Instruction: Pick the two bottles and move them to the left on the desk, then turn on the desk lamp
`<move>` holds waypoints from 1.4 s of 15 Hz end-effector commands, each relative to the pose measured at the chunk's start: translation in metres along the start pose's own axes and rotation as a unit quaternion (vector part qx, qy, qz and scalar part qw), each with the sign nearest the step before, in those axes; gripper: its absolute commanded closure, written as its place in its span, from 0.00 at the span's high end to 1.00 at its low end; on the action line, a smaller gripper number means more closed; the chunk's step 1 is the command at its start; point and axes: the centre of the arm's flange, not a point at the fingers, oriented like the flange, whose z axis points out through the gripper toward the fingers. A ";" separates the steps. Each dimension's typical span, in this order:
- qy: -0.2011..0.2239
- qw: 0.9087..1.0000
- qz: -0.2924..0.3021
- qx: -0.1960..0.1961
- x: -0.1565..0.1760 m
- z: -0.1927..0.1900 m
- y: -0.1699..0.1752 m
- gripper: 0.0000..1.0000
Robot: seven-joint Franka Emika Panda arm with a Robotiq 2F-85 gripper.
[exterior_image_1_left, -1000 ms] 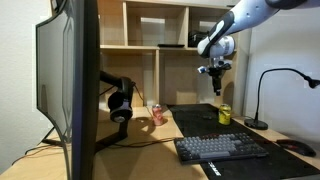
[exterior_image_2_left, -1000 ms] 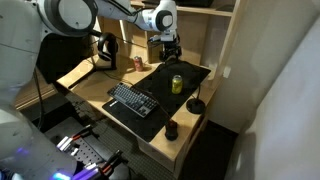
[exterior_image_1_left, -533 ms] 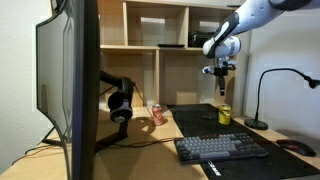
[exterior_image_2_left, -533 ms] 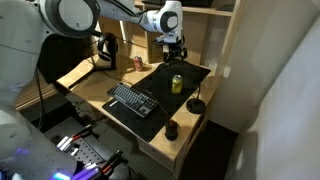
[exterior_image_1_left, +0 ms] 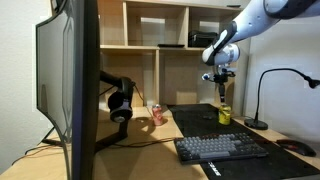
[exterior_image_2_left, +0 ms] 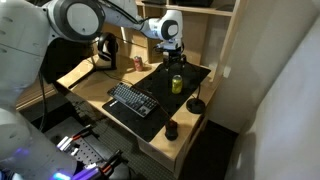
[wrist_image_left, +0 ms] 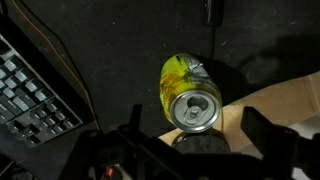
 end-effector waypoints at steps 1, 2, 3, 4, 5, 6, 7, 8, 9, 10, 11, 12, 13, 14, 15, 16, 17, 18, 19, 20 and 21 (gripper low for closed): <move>-0.010 1.000 0.021 0.010 0.001 0.013 0.001 1.00; -0.007 1.000 0.025 0.011 0.001 0.014 0.001 1.00; -0.005 1.000 0.028 0.010 0.001 0.016 0.001 1.00; -0.003 0.999 0.031 0.009 0.001 0.017 0.001 1.00; -0.003 0.999 0.036 0.007 0.001 0.017 0.001 1.00; 0.002 0.999 0.043 0.008 0.001 0.017 0.001 1.00; 0.002 0.999 0.051 0.008 0.000 0.017 0.001 1.00; 0.004 0.998 0.060 0.011 0.001 0.017 0.001 1.00; 0.001 0.999 0.046 0.005 -0.002 0.014 -0.002 1.00; 0.001 0.999 0.051 0.005 -0.002 0.014 -0.002 1.00; 0.002 0.999 0.054 0.005 -0.002 0.014 -0.002 1.00; 0.002 0.998 0.055 0.005 -0.001 0.014 -0.002 1.00; 0.000 0.999 0.036 0.000 0.000 0.013 -0.002 1.00; -0.005 0.999 0.034 -0.009 -0.001 0.013 -0.001 1.00; -0.012 0.999 0.039 -0.016 -0.003 0.013 0.000 1.00; -0.021 0.999 0.041 -0.024 -0.005 0.013 0.002 1.00; -0.024 0.998 0.047 -0.027 -0.007 0.013 0.003 1.00; -0.024 0.998 0.052 -0.028 -0.008 0.014 0.004 1.00; -0.022 0.998 0.060 -0.022 -0.009 0.014 0.004 1.00; -0.016 0.997 0.076 -0.012 -0.010 0.015 0.004 1.00; -0.012 0.994 0.107 0.003 -0.011 0.015 0.003 1.00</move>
